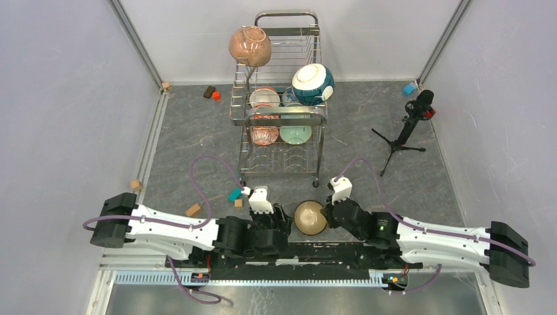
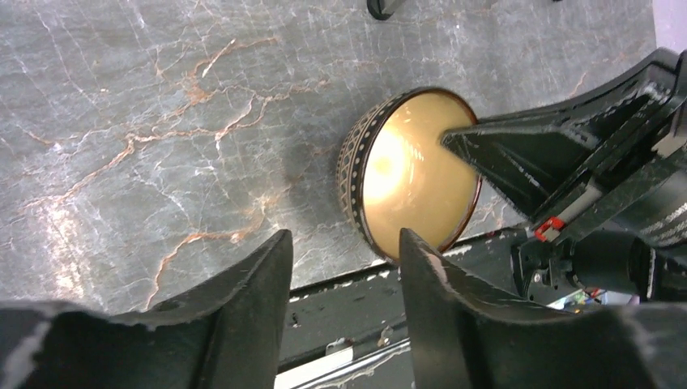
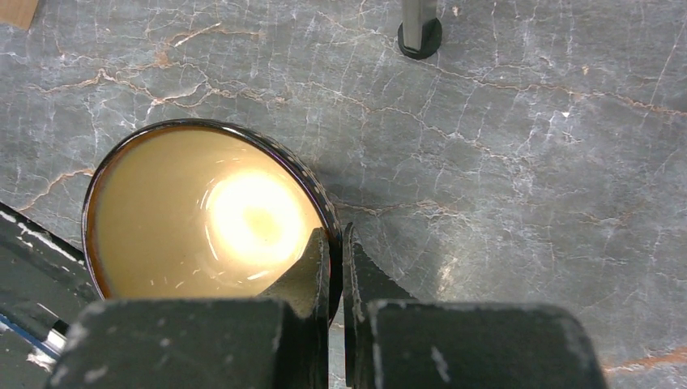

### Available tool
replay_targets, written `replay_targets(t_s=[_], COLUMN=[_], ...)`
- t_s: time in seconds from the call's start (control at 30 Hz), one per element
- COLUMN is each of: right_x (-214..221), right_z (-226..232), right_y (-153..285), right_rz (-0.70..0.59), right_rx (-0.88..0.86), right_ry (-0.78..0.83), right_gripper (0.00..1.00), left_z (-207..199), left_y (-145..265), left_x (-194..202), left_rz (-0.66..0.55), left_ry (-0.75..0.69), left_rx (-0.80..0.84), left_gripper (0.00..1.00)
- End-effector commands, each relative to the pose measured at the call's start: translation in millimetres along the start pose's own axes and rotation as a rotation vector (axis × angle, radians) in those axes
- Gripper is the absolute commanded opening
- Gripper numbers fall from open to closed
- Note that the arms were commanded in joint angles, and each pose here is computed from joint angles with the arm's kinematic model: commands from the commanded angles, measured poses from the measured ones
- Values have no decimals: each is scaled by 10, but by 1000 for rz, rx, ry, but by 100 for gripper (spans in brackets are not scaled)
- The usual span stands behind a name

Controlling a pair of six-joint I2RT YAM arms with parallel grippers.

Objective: Unload the bowls from the dish rack
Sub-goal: Place the bowl at the center of the board.

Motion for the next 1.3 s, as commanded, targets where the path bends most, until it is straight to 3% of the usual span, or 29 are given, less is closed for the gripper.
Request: replay_targets(t_s=[0.0,0.37,0.63,0.8,0.87,1.27], right_x=[-227,-286,-354,-388,-396,-414], right_z=[136,179,215,221,225,231], right_y=[5,22,40,57,59,83], right_rz=[-88,-62,-63,-74,-75,-82], right_rx=[-52,-70,-92,-100,-103,-121], right_ry=[-116,-117,-109,-117,-114,-117], right_gripper=[0,0,0,0,0,0], left_z=[-248,-332,-305,-290,-302,-279], left_y=[-69,-289,-419,-488,-500,-555], left_x=[-95,72,98,119,130,204], left_rz=[-62,13,29,41,46,66], left_ry=[96,2,-39,-69,-76,-102], left_rx=[2,-74,-141,-186,-190,-216], left_gripper=[55,60,53,38,36,35])
Point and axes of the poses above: each gripper's point midway between its finger pads, its own y axis back along the fingers, its own z axis along the line the jaws close on, x = y × z, the point moved 10 cm from there along y, back along the fingers, and after that the axes turned 12 degrees about y, right-handed, at the moved point
